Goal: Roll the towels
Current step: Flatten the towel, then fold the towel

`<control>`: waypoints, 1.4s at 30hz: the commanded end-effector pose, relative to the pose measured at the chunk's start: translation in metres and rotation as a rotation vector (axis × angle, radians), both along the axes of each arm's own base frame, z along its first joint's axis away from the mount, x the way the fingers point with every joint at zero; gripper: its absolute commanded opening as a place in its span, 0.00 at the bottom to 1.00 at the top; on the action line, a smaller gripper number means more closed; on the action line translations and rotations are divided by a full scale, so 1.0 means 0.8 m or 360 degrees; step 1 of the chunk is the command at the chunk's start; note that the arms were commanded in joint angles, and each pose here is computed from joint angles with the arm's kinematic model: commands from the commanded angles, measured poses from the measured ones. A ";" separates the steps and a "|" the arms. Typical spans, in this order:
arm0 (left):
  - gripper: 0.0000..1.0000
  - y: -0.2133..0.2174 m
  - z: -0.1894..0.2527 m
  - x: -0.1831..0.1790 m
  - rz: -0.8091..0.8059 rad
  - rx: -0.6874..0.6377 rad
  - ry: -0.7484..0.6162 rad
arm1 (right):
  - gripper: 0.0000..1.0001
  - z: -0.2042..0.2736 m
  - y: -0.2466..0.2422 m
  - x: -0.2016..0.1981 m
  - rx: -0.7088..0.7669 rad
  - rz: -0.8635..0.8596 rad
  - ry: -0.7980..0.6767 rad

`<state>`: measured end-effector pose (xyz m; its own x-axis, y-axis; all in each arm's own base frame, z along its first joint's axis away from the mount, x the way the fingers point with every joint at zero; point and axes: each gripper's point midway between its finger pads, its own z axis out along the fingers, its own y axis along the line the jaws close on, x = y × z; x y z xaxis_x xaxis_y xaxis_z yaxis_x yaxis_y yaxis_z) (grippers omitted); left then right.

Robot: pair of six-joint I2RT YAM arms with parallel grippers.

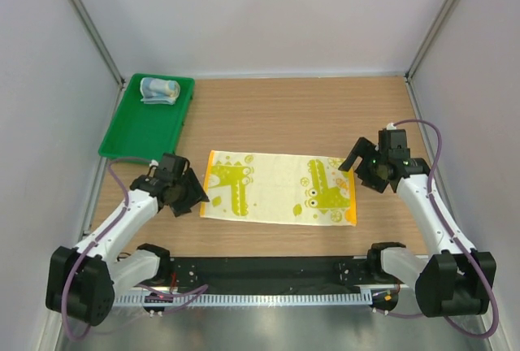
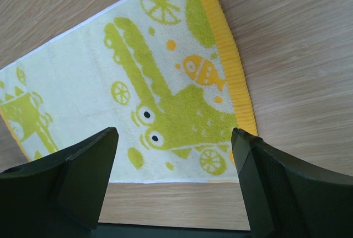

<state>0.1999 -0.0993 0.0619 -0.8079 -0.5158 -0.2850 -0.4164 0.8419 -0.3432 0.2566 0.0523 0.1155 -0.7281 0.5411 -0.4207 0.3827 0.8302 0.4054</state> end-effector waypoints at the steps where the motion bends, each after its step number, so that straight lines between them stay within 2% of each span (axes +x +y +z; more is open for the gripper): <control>1: 0.64 -0.004 -0.014 0.006 0.0062 -0.0010 0.0012 | 0.91 0.012 0.001 0.004 -0.0009 0.0025 -0.0043; 13: 0.60 -0.009 -0.049 -0.006 0.0031 -0.0024 0.0033 | 0.91 0.027 -0.001 0.006 -0.0026 0.0026 -0.0071; 16: 0.54 -0.014 -0.056 -0.004 0.0017 -0.0043 0.0036 | 0.91 0.025 -0.002 0.005 -0.0029 0.0028 -0.0055; 17: 0.52 -0.016 -0.058 -0.005 0.0008 -0.0052 0.0036 | 0.91 0.024 -0.002 0.005 -0.0029 0.0028 -0.0050; 18: 0.44 -0.016 -0.059 -0.005 0.0004 -0.0054 0.0042 | 0.91 0.023 -0.001 0.004 -0.0025 0.0033 -0.0048; 20: 0.40 -0.019 -0.058 -0.002 -0.0012 -0.0058 0.0030 | 0.91 0.023 0.000 0.004 -0.0024 0.0037 -0.0070; 23: 0.27 -0.021 -0.056 0.001 -0.0033 -0.0062 0.0029 | 0.92 0.028 -0.003 0.000 -0.0020 -0.0007 -0.0131; 24: 0.17 -0.022 -0.054 0.002 -0.0038 -0.0068 0.0021 | 0.92 0.024 -0.003 -0.004 -0.0014 -0.0018 -0.0125; 25: 0.14 -0.024 -0.050 0.004 -0.0044 -0.0079 0.0006 | 0.92 0.024 -0.003 -0.007 -0.0005 -0.0039 -0.0127; 28: 0.01 -0.028 -0.041 0.006 -0.0052 -0.0107 -0.0012 | 0.90 0.002 0.002 -0.026 0.0065 -0.0106 -0.0011; 32: 0.00 -0.026 -0.017 0.006 -0.0029 -0.0126 -0.0082 | 0.85 -0.027 0.004 -0.053 0.0127 -0.0200 0.0068; 34: 0.00 -0.020 -0.010 0.001 0.0008 -0.0113 -0.0086 | 0.84 -0.045 -0.010 -0.071 0.0059 -0.0300 0.0124; 37: 0.00 -0.012 0.002 -0.006 0.0049 -0.0098 -0.0131 | 0.82 -0.045 -0.027 -0.081 0.0001 -0.0428 0.0055; 40: 0.00 -0.009 0.007 -0.011 0.0068 -0.0109 -0.0153 | 0.75 -0.053 -0.029 -0.085 0.0004 -0.0470 0.0061; 42: 0.00 -0.009 0.006 -0.014 0.0081 -0.0120 -0.0149 | 0.66 -0.071 -0.028 -0.092 -0.0014 -0.0450 0.0177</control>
